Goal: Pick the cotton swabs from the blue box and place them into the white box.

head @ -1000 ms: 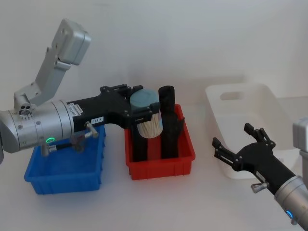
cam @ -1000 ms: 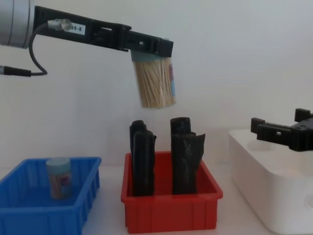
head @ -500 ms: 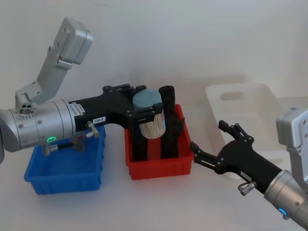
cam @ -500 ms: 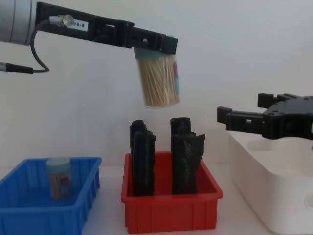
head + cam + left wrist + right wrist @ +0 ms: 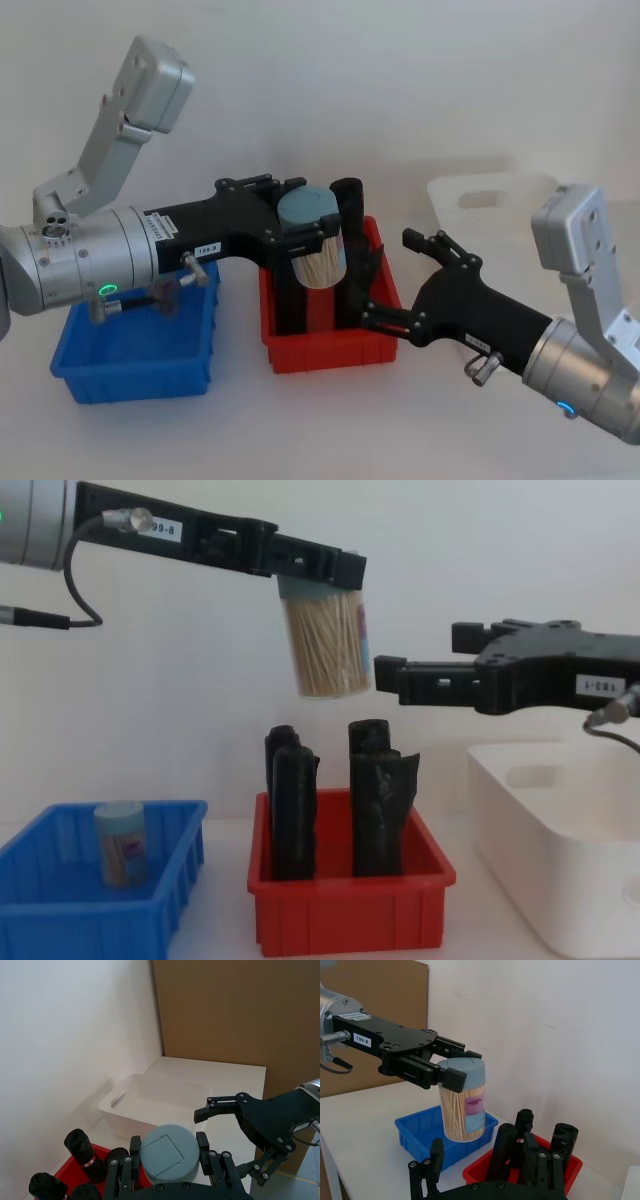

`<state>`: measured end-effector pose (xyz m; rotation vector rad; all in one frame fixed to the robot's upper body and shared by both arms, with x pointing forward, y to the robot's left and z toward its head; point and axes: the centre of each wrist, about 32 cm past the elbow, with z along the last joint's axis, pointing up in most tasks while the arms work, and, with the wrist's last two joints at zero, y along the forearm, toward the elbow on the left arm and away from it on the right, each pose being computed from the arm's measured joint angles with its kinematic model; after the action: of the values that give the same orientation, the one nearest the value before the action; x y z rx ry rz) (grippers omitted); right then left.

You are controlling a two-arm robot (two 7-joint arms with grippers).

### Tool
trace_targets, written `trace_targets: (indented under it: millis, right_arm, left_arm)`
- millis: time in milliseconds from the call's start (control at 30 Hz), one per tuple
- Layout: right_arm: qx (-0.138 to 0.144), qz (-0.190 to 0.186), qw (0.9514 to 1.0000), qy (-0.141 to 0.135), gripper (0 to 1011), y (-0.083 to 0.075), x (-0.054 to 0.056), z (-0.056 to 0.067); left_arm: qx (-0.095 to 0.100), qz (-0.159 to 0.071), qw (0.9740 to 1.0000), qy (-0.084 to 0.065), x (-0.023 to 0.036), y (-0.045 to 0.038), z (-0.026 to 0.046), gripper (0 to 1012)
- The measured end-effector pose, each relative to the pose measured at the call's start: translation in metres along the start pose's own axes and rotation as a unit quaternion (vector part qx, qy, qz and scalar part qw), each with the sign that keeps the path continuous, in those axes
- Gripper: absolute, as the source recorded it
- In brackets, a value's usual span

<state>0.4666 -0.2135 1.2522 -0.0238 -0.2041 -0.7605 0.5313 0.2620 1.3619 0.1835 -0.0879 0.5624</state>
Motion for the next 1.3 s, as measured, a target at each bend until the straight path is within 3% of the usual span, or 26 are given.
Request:
trace_targets:
  millis: [367,667,1300]
  right_arm:
    - [-0.005,0.028,0.9993,-0.023,1002,0.017,0.010,0.011]
    - [-0.014,0.044,0.9986,-0.028,1002,0.031,0.016,0.013]
    - [-0.018,0.086,0.9961,0.002,1002,0.067,0.028,0.005]
  left_arm:
    - [0.000,-0.001,1.0000,0.000,0.0000,0.0000,0.0003,669]
    - [0.000,-0.001,1.0000,0.000,0.0000,0.0000,0.0003,669]
    - [0.000,-0.001,1.0000,0.000,0.0000,0.0001,0.0003,669]
